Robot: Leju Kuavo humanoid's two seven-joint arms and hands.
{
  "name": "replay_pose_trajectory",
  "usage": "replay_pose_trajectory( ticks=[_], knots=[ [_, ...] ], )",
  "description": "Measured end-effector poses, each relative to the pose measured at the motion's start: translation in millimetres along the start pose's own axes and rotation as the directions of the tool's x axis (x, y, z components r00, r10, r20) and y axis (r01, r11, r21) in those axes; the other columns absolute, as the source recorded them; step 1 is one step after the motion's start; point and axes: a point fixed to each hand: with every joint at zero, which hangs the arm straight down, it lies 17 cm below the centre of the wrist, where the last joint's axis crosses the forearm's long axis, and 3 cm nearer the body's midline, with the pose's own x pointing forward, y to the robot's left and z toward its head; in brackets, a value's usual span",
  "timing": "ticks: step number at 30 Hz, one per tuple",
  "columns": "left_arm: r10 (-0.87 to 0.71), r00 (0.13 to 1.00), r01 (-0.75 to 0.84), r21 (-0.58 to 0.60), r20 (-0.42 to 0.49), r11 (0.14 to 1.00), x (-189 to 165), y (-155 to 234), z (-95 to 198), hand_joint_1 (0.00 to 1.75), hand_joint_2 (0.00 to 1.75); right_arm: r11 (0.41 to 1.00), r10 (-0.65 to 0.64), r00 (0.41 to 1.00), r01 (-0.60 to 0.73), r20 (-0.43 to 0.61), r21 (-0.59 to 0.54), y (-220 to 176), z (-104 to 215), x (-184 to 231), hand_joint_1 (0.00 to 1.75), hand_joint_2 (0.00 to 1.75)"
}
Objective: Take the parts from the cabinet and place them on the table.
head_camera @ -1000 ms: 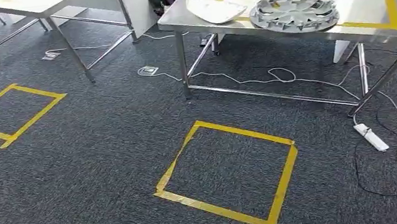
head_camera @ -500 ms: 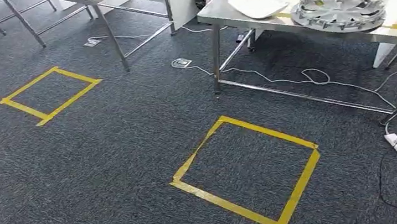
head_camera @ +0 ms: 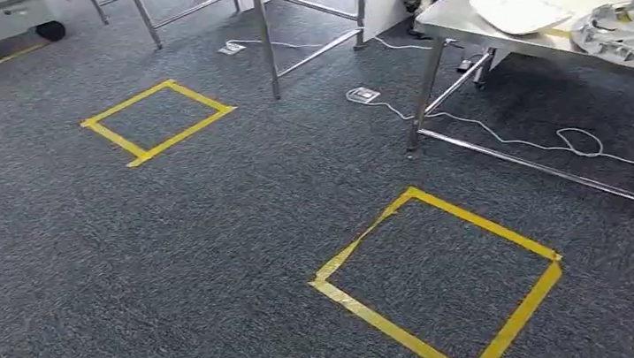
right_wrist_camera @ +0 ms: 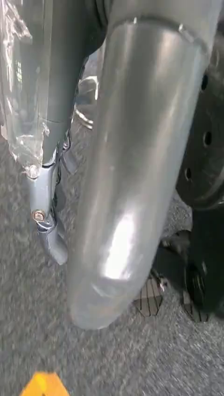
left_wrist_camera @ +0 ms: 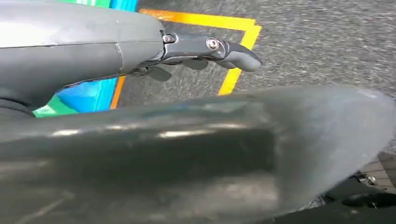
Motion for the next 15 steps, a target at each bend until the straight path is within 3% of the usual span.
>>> replay_pose_trajectory(
  ticks=[15],
  knots=[
    [0.001, 1.000, -0.001, 0.001, -0.001, 1.000, -0.9, 0.9, -0.2, 0.00, 0.00, 1.000, 0.004, 1.000, -0.004, -0.001, 0.002, 0.2, -0.1, -0.2, 0.00, 0.00]
  ],
)
